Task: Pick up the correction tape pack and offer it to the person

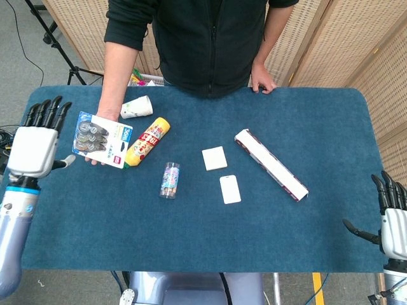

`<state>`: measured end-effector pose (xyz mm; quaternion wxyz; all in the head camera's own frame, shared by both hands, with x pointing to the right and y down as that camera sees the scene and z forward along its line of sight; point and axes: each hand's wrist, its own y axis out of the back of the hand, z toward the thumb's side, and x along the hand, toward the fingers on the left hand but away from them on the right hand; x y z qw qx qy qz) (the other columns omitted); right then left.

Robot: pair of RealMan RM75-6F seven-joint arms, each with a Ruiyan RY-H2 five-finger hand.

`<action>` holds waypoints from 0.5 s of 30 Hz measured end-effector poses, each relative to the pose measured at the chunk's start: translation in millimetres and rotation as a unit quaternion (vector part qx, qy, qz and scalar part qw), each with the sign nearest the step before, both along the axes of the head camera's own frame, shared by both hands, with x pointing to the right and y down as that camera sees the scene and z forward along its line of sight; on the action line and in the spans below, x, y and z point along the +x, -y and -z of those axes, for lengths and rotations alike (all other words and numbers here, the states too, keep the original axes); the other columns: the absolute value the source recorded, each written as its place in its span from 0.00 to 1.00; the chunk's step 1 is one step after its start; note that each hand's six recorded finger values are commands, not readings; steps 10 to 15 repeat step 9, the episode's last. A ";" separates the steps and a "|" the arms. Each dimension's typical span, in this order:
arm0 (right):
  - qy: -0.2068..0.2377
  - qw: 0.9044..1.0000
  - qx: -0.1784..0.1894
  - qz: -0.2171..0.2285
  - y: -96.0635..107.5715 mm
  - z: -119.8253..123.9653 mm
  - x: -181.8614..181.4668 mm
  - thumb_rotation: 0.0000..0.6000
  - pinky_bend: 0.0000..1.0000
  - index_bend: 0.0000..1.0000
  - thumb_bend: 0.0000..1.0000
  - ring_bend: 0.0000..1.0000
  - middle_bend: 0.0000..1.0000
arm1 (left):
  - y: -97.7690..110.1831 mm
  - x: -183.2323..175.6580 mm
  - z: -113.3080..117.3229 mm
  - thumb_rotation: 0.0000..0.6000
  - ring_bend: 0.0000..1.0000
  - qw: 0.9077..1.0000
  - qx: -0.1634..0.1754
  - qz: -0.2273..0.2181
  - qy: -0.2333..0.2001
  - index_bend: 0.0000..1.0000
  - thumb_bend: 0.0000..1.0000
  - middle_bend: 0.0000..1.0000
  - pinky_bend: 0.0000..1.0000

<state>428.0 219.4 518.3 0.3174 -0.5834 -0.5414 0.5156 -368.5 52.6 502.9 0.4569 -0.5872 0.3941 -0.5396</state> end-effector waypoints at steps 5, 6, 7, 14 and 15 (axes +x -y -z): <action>-0.001 1.000 0.000 0.004 -1.6 -0.3 -2.7 1.00 0.00 0.00 0.00 0.00 0.00 | -33.8 -39.5 -9.8 1.00 0.00 0.998 -0.015 0.029 -0.062 0.00 0.00 0.00 0.07; -0.002 1.000 0.000 0.005 -1.9 -0.3 -3.1 1.00 0.00 0.00 0.00 0.00 0.00 | -40.7 -47.6 -13.0 1.00 0.00 0.997 -0.018 0.035 -0.071 0.00 0.00 0.00 0.07; -0.002 1.000 0.000 0.005 -2.3 -0.4 -3.5 1.00 0.00 0.00 0.00 0.00 0.00 | -50.3 -58.5 -17.8 1.00 0.00 0.995 -0.021 0.043 -0.083 0.00 0.00 0.00 0.07; -0.003 1.000 0.000 0.006 -2.8 -0.4 -3.8 1.00 0.00 0.00 0.00 0.00 0.00 | -65.9 -74.7 -26.0 1.00 0.00 0.993 -0.026 0.056 -0.100 0.00 0.00 0.00 0.06; -0.003 1.000 0.000 0.006 -2.8 -0.4 -3.8 1.00 0.00 0.00 0.00 0.00 0.00 | -65.9 -74.7 -26.0 1.00 0.00 0.993 -0.026 0.056 -0.100 0.00 0.00 0.00 0.06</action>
